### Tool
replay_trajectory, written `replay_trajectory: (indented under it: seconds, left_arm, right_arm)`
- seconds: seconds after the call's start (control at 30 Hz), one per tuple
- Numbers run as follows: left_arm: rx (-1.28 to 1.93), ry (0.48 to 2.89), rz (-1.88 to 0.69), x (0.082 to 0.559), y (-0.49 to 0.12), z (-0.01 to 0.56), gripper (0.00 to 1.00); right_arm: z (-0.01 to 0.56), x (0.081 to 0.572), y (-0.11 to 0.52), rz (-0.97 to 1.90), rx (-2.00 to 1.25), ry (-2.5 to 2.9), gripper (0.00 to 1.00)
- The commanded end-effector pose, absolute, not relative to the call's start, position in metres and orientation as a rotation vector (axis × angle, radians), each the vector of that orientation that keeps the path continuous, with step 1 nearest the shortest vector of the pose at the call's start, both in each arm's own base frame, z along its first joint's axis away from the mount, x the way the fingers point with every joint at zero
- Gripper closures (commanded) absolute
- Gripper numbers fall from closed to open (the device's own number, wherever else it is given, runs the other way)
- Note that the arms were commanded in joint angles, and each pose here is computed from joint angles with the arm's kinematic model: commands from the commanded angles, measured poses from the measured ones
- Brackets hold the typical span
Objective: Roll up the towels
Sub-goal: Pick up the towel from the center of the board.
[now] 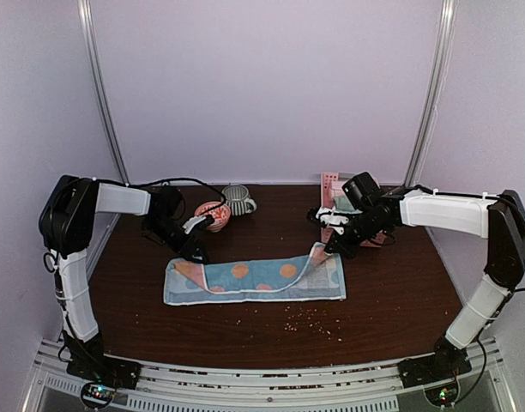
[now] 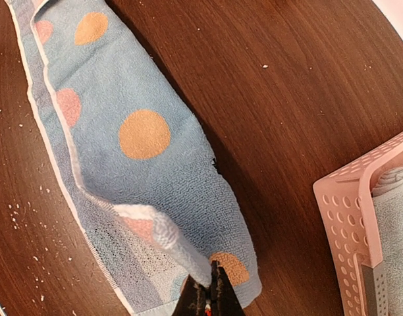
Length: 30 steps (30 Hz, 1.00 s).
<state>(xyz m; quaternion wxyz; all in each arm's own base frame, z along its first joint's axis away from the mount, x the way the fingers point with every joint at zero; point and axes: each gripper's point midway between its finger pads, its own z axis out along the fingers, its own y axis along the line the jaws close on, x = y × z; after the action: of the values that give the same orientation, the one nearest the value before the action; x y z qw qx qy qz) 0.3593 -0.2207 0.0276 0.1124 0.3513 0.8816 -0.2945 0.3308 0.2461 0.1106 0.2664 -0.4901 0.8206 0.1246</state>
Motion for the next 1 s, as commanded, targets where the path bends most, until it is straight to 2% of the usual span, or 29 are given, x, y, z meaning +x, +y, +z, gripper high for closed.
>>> replay_trajectory:
  seconds: [0.0,0.3,0.53,0.7,0.97]
  left_arm:
    - [1.030,2.599,-0.916,0.356,-0.221,0.026,0.56]
    - [0.975,2.535,-0.946,0.361,-0.213,0.052,0.76]
    - [0.969,2.502,-0.997,0.360,-0.216,0.063,1.00]
    - [0.929,2.458,-1.027,0.359,-0.219,0.090,1.00]
    - [0.699,2.290,-0.823,0.351,-0.197,0.187,1.00]
  right_arm:
    - [0.107,0.330,0.244,0.338,-1.332,2.226,0.99]
    - [0.105,0.330,0.244,0.342,-1.337,2.233,0.99]
    - [0.103,0.330,0.244,0.340,-1.337,2.239,0.99]
    - [0.114,0.333,0.245,0.382,-1.289,2.240,1.00]
    - [0.206,0.357,0.211,0.604,-1.039,2.149,1.00]
